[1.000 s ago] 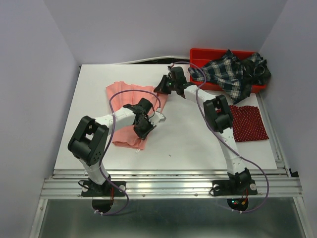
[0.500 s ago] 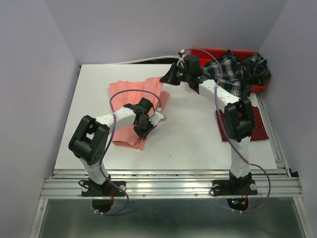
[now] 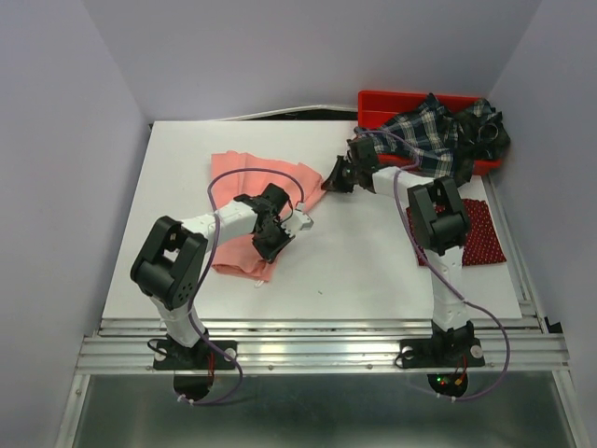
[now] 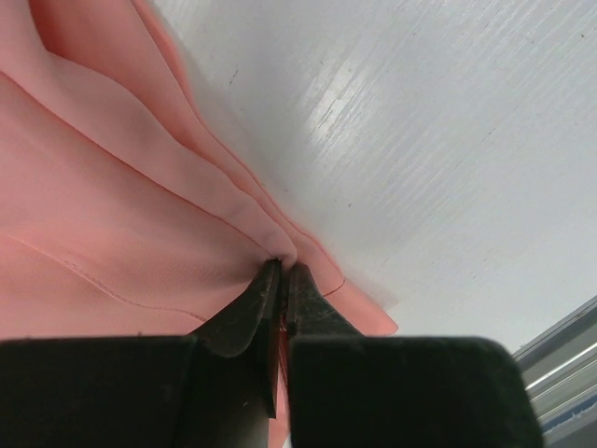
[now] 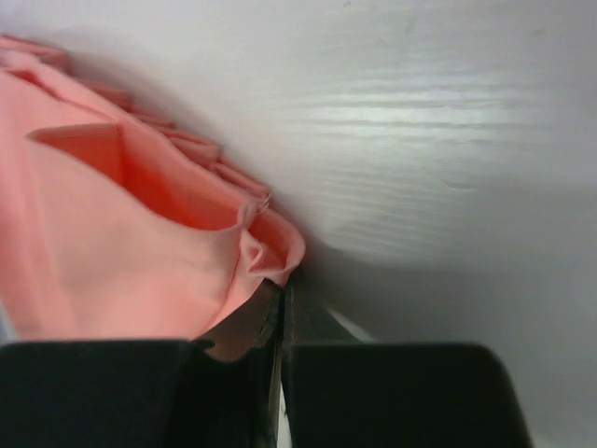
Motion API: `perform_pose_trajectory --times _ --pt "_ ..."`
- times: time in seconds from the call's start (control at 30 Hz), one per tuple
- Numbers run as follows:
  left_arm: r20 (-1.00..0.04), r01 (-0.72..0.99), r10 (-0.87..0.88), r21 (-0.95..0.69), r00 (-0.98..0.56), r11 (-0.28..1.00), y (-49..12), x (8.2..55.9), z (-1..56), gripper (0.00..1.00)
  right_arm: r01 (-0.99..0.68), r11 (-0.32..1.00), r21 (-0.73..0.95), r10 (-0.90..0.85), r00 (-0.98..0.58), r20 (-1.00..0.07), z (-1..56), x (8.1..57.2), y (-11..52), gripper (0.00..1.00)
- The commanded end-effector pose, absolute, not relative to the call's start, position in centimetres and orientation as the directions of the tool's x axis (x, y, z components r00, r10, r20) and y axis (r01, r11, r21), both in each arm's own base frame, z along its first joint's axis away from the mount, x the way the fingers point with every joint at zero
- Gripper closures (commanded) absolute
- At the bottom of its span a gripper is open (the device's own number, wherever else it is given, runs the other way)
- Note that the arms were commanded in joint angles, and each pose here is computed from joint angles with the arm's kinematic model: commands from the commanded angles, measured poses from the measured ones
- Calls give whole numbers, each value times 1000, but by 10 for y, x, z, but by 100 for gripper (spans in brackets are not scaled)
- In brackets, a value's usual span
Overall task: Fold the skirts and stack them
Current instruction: Fold the skirt
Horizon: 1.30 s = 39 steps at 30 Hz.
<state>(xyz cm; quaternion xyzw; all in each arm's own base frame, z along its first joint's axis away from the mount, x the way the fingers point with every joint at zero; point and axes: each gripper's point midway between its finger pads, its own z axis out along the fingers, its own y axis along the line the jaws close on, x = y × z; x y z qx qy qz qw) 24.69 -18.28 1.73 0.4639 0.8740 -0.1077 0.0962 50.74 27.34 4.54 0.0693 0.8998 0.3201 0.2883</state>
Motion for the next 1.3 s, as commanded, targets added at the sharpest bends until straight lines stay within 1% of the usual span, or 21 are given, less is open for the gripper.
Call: perform_pose_trajectory --times 0.0,0.03,0.1,0.13,0.17,0.2,0.23,0.27,0.3,0.33,0.37,0.43,0.47,0.53,0.6,0.7,0.73,0.87,1.07,1.17,1.27 --pt "-38 818 822 -136 -568 559 -143 206 -20 81 -111 820 562 305 -746 -593 62 540 271 99" --pt "-44 819 823 -137 -566 557 -144 206 -18 76 -123 828 547 290 -742 -605 63 542 270 96" --pt "-88 825 824 -150 -560 545 -152 209 -7 66 -146 837 527 265 -735 -624 71 547 271 76" --pt "-103 825 821 -155 -561 544 -154 209 0 60 -177 839 515 245 -722 -647 86 550 272 62" --pt "-131 825 816 -159 -563 543 -159 212 8 57 -198 837 511 236 -711 -663 96 551 272 51" --pt "-207 828 802 -169 -560 534 -173 218 28 54 -229 835 501 219 -697 -682 106 552 273 37" --pt "-236 827 792 -176 -563 534 -177 220 40 49 -267 819 507 206 -689 -695 120 550 278 34" --pt "-271 831 785 -185 -556 525 -183 221 52 48 -296 808 510 199 -677 -709 133 549 280 32" --pt "-356 843 765 -178 -536 508 -195 229 78 45 -335 793 510 200 -647 -736 159 551 283 30" --pt "-398 849 754 -168 -523 501 -200 232 93 42 -369 780 505 189 -630 -753 171 550 286 24" --pt "-476 861 729 -140 -492 489 -206 238 121 38 -423 746 514 183 -612 -769 190 548 294 23" --pt "-545 865 701 -100 -460 491 -209 245 146 25 -486 709 512 168 -588 -791 209 546 301 22" --pt "-601 854 658 -82 -454 515 -207 251 166 22 -551 655 517 143 -582 -801 217 540 316 22" --pt "-631 836 618 -92 -469 540 -200 255 176 20 -602 608 519 101 -589 -802 216 531 337 23" --pt "-630 787 559 -141 -539 600 -178 268 175 20 -646 530 549 37 -629 -777 207 510 366 25" --pt "-563 684 488 -202 -667 701 -136 287 151 25 -670 459 584 -46 -674 -737 180 487 400 26" --pt "-544 657 472 -211 -694 724 -125 292 143 29 -670 449 591 -67 -685 -725 172 481 406 26" --pt "-431 578 444 -252 -785 776 -86 307 98 39 -646 410 644 -177 -749 -638 122 444 424 27" --pt "-338 525 423 -319 -841 789 -67 319 51 53 -598 464 653 -286 -800 -528 58 413 415 27" --pt "-290 513 426 -386 -857 767 -79 322 30 57 -560 580 592 -277 -818 -503 25 438 392 28" --pt "-309 526 429 -418 -849 740 -100 329 29 59 -550 638 539 -245 -809 -535 18 473 368 28"
